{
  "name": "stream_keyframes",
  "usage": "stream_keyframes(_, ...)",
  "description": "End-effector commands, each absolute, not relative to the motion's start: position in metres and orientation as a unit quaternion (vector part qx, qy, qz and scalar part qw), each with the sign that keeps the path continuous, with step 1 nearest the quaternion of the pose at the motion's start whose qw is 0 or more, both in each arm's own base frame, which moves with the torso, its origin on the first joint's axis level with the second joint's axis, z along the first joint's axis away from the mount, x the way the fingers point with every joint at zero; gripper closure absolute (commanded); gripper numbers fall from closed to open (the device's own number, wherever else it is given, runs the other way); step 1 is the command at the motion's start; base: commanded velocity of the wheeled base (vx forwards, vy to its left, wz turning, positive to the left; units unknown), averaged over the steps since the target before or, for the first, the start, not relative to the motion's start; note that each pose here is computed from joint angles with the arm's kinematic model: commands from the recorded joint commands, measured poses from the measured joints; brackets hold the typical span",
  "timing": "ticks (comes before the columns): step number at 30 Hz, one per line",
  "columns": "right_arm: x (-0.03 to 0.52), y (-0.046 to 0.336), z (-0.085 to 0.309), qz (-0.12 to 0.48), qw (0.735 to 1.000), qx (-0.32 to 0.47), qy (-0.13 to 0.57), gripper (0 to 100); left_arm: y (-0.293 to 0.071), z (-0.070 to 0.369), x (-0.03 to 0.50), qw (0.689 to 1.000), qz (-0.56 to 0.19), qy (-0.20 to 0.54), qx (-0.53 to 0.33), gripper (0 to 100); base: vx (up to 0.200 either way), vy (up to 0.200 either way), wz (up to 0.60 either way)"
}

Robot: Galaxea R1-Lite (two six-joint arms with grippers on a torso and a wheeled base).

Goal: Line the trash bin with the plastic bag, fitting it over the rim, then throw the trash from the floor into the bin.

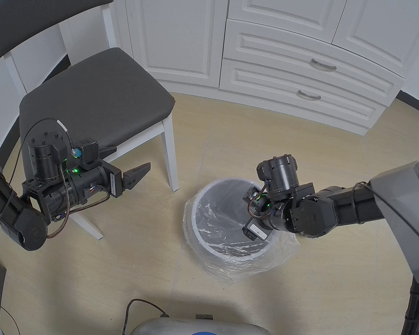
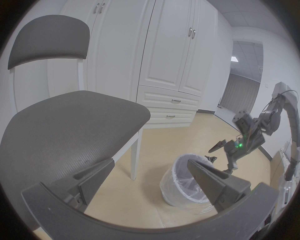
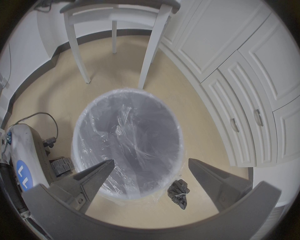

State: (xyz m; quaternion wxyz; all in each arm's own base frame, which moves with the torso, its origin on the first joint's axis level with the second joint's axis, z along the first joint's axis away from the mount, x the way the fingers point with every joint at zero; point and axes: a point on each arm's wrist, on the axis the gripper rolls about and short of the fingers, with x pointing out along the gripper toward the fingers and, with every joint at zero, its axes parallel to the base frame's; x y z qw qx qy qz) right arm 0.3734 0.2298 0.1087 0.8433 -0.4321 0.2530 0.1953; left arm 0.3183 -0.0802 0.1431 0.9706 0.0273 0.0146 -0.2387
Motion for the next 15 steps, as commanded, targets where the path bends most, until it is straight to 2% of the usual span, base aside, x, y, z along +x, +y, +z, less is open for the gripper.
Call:
stream_keyframes(1, 0.389, 0.235, 0.077, 0.196, 0.834, -0.438, 0.274, 0, -0.079, 0.147, 0.314, 0.970, -0.240, 0.008, 0.028, 0, 0.000, 0.000, 0.00)
stream_keyframes(8, 0.398, 0.234, 0.072, 0.192, 0.832, -0.443, 0.274, 0, -0.081, 0.145, 0.311, 0.968, -0.248, 0.004, 0.028, 0, 0.000, 0.000, 0.00)
stream_keyframes(12, 0.397, 0.223, 0.075, 0.198, 0.810, -0.479, 0.273, 0, -0.083, 0.144, 0.310, 0.968, -0.251, 0.003, 0.029, 0, 0.000, 0.000, 0.00)
stream_keyframes(15, 0.394, 0.222, 0.076, 0.203, 0.804, -0.487, 0.275, 0, -0.083, 0.144, 0.309, 0.967, -0.251, 0.004, 0.029, 0, 0.000, 0.000, 0.00)
